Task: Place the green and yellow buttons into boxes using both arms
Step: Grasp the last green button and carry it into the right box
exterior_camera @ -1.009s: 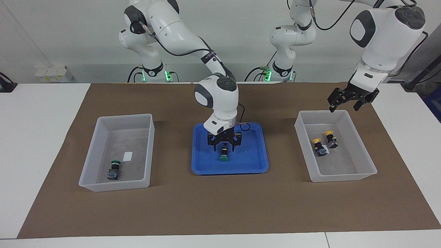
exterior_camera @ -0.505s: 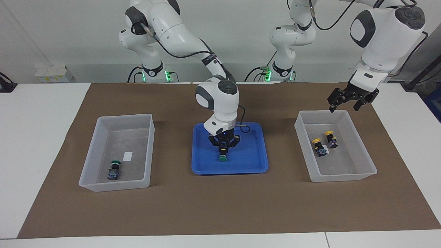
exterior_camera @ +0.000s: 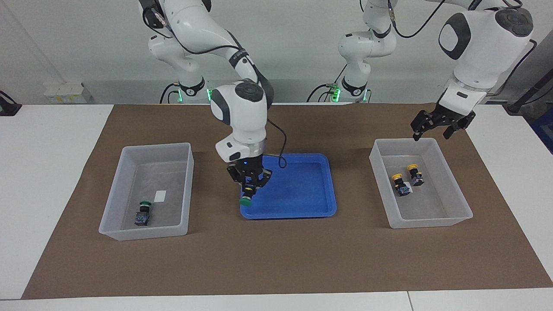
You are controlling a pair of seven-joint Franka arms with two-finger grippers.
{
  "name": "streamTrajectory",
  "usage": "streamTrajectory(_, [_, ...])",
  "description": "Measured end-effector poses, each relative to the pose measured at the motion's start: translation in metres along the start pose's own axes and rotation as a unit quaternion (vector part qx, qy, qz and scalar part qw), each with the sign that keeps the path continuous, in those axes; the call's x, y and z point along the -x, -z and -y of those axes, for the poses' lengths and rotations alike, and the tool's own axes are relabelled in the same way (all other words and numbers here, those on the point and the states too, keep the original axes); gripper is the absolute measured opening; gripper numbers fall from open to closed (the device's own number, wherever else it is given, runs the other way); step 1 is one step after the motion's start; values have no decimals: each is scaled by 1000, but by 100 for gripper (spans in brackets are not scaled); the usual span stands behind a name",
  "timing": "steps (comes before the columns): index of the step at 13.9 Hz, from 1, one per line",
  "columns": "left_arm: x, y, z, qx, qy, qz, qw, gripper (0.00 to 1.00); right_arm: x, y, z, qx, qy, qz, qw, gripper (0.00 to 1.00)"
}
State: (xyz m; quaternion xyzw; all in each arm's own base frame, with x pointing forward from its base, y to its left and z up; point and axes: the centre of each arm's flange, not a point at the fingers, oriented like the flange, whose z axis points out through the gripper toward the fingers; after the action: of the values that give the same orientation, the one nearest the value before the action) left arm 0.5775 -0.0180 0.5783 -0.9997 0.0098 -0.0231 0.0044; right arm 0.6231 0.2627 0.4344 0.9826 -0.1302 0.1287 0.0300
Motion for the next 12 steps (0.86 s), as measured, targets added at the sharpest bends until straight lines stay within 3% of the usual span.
streamTrajectory(3, [0,0,0,0,0,0,1000,100,-23,21,-74,27,44,10,999,32])
streamTrajectory(7, [0,0,0,0,0,0,1000,100,-34,-4,-149,46,111,44,992,32])
streamTrajectory(9, [0,0,0,0,0,0,1000,100,-38,-21,-182,32,134,58,989,32])
streamTrajectory(12, [0,0,0,0,0,0,1000,100,-46,-52,-240,8,166,46,985,32])
